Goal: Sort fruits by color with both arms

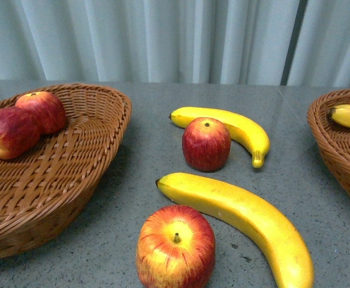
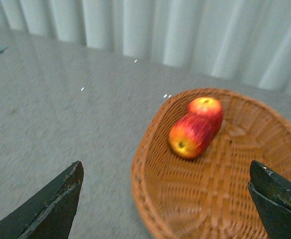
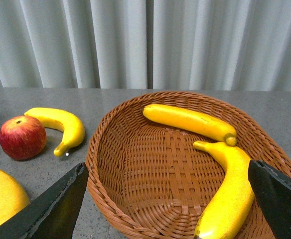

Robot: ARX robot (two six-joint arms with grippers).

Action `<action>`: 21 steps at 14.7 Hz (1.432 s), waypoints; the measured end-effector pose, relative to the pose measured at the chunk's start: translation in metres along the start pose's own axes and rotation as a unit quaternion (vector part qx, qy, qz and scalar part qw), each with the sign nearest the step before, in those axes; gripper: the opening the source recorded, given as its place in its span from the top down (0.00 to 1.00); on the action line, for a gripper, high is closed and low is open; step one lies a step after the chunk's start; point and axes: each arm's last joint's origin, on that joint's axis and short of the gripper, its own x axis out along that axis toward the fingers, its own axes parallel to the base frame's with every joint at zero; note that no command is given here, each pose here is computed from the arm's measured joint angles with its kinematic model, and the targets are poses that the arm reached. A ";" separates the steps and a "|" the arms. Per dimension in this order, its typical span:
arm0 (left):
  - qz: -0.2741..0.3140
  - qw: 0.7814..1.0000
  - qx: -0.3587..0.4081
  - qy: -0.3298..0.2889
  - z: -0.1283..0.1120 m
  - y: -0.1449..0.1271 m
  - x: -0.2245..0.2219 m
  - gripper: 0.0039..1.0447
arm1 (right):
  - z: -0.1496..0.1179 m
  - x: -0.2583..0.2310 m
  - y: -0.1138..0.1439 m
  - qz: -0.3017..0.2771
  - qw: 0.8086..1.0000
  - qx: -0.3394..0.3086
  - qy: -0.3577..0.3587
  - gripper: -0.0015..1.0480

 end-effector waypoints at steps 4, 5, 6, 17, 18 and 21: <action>-0.233 0.963 0.130 0.023 0.025 -0.085 0.060 0.06 | 0.000 0.000 0.000 0.000 1.000 0.000 0.000 0.06; -0.289 0.943 0.159 0.039 0.021 -0.108 0.065 0.06 | 0.000 0.000 0.000 0.000 1.000 0.000 0.000 0.06; -0.343 0.920 0.181 0.057 0.013 -0.130 0.064 0.06 | 0.000 0.000 0.000 0.000 1.000 0.000 0.000 0.06; -0.408 0.866 0.231 0.172 -0.054 -0.174 0.040 0.06 | 0.000 0.000 0.000 0.000 1.000 0.000 0.000 0.06; -0.405 0.866 0.233 0.180 -0.058 -0.171 0.039 0.06 | 0.000 0.000 0.000 0.000 1.000 0.000 0.000 0.06; -0.416 0.854 0.233 0.210 -0.077 -0.165 0.038 0.06 | 0.000 0.000 0.000 0.000 1.000 0.000 0.000 0.06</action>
